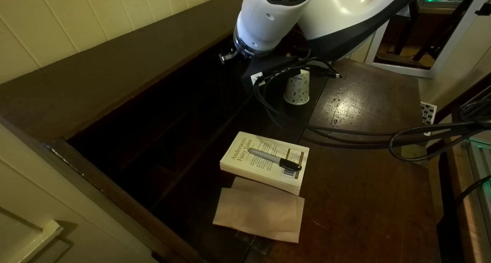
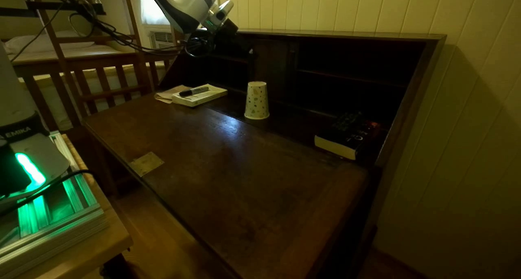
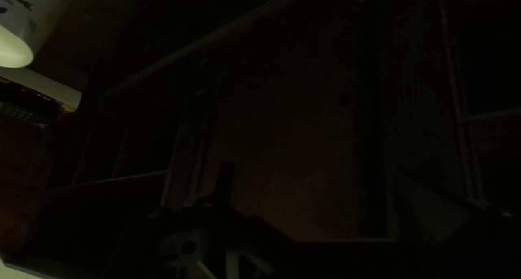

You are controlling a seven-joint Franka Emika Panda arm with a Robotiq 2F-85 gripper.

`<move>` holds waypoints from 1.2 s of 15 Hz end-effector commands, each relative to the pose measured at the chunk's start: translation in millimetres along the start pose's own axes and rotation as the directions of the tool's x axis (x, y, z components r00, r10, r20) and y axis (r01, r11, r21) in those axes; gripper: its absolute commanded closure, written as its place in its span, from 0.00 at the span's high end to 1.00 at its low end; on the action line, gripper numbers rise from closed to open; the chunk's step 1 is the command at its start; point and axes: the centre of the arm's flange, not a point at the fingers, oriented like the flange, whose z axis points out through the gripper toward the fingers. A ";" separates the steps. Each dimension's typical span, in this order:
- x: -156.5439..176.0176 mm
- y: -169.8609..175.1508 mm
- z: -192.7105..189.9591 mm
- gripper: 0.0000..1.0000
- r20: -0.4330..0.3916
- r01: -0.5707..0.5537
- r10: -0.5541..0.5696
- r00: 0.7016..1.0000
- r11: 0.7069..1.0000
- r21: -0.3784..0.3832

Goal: Open the cabinet door, then out the cup inside and close the cabinet door

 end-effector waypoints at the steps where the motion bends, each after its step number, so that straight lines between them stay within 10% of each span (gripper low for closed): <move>1: 5.0 -9.5 13.3 1.00 -0.013 -0.011 0.011 1.000 1.000 -0.003; 18: -11.4 -10.8 2.8 1.00 -0.129 -0.033 0.031 0.991 0.999 -0.017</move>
